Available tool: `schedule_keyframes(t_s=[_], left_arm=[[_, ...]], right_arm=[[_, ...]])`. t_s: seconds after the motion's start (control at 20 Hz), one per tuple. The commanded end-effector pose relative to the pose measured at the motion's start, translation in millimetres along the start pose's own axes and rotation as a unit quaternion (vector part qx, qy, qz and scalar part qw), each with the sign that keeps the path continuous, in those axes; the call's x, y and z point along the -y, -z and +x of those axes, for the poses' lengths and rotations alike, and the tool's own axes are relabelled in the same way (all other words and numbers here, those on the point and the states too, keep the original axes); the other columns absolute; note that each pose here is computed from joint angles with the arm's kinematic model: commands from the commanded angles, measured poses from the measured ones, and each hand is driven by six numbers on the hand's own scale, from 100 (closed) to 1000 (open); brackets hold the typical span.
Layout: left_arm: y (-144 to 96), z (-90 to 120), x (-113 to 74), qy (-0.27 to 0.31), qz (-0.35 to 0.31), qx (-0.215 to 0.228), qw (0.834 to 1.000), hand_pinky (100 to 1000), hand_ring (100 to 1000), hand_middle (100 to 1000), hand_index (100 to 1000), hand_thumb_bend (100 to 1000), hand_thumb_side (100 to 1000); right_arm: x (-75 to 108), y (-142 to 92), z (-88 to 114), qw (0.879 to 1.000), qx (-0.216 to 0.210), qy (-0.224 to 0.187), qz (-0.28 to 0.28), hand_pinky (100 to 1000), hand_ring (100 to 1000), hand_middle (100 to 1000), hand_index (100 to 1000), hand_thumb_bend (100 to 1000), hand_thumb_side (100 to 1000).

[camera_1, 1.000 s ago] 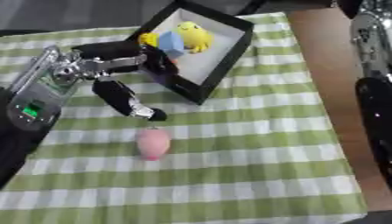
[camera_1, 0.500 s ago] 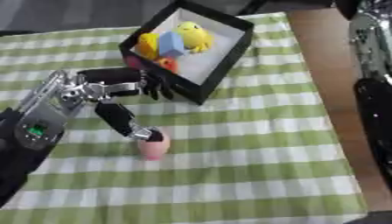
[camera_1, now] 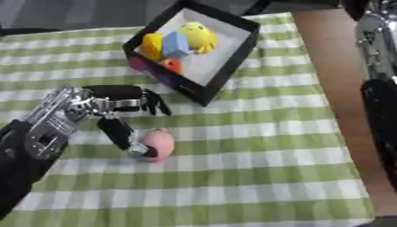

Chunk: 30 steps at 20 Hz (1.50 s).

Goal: Pick up objects on the table and place them in the box.

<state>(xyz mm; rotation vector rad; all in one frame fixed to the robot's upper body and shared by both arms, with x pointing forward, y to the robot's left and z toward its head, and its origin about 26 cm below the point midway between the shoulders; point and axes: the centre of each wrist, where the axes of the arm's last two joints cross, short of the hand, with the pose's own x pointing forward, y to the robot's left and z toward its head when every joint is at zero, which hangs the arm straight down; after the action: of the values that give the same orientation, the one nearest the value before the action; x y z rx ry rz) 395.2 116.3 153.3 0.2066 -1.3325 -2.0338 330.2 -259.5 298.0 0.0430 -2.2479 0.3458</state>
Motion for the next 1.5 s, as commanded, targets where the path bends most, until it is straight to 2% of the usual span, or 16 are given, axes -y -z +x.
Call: schedule_keyframes(t_s=[0.05,0.5,0.6,0.65,0.7,0.75,0.9,1.0,1.05,1.25,1.5], left_arm=[[-5.4,-7.7,-3.5,0.010,0.004,-0.015,1.000,800,780,807,875,553,423],[0.0,-11.7,6.4,0.009,-0.022,-0.011,1.000,790,769,785,842,473,347],[0.0,-11.0,6.5,0.009,-0.023,-0.009,1.000,782,760,772,808,405,296],[-0.5,-10.1,5.8,0.009,-0.019,-0.007,1.000,773,743,751,781,333,254],[-1.1,-8.9,5.0,0.008,-0.015,-0.005,1.000,771,739,746,777,320,249],[-1.7,-7.6,4.0,0.007,-0.011,-0.003,1.000,760,717,717,753,224,219],[-9.1,0.8,-5.4,0.005,0.016,0.014,1.000,752,699,692,723,100,158],[-17.9,8.7,-14.6,0.007,0.036,0.027,0.999,744,686,672,699,100,126],[-22.5,12.4,-18.7,0.008,0.043,0.032,0.999,735,670,644,654,100,106],[-40.4,25.6,-32.9,0.018,0.067,0.047,0.996,717,644,610,579,100,100],[-61.1,37.4,-52.5,0.046,0.095,0.053,0.993,700,630,600,547,100,100]], right_arm=[[3.6,3.4,9.1,1.000,0.014,-0.012,0.000,968,810,821,838,261,299],[3.4,3.4,8.5,1.000,0.012,-0.012,0.001,969,810,821,838,262,302],[3.5,3.4,8.5,1.000,0.012,-0.012,0.001,969,810,821,838,262,301],[3.6,3.4,8.5,1.000,0.012,-0.013,0.001,969,811,821,838,262,301],[3.7,3.4,8.4,1.000,0.012,-0.013,0.001,969,811,821,838,262,301],[3.7,3.4,8.4,1.000,0.012,-0.013,0.001,969,811,822,838,260,301],[3.9,3.3,8.4,1.000,0.013,-0.013,0.000,969,811,822,839,250,304],[4.0,3.3,8.5,1.000,0.013,-0.013,0.000,969,811,822,838,245,305],[4.0,3.3,8.5,1.000,0.013,-0.013,0.000,969,811,822,838,241,305],[4.2,3.2,8.5,1.000,0.013,-0.013,-0.001,969,811,822,838,239,306],[3.9,3.7,9.4,1.000,0.014,-0.013,0.000,969,812,821,838,238,305]])
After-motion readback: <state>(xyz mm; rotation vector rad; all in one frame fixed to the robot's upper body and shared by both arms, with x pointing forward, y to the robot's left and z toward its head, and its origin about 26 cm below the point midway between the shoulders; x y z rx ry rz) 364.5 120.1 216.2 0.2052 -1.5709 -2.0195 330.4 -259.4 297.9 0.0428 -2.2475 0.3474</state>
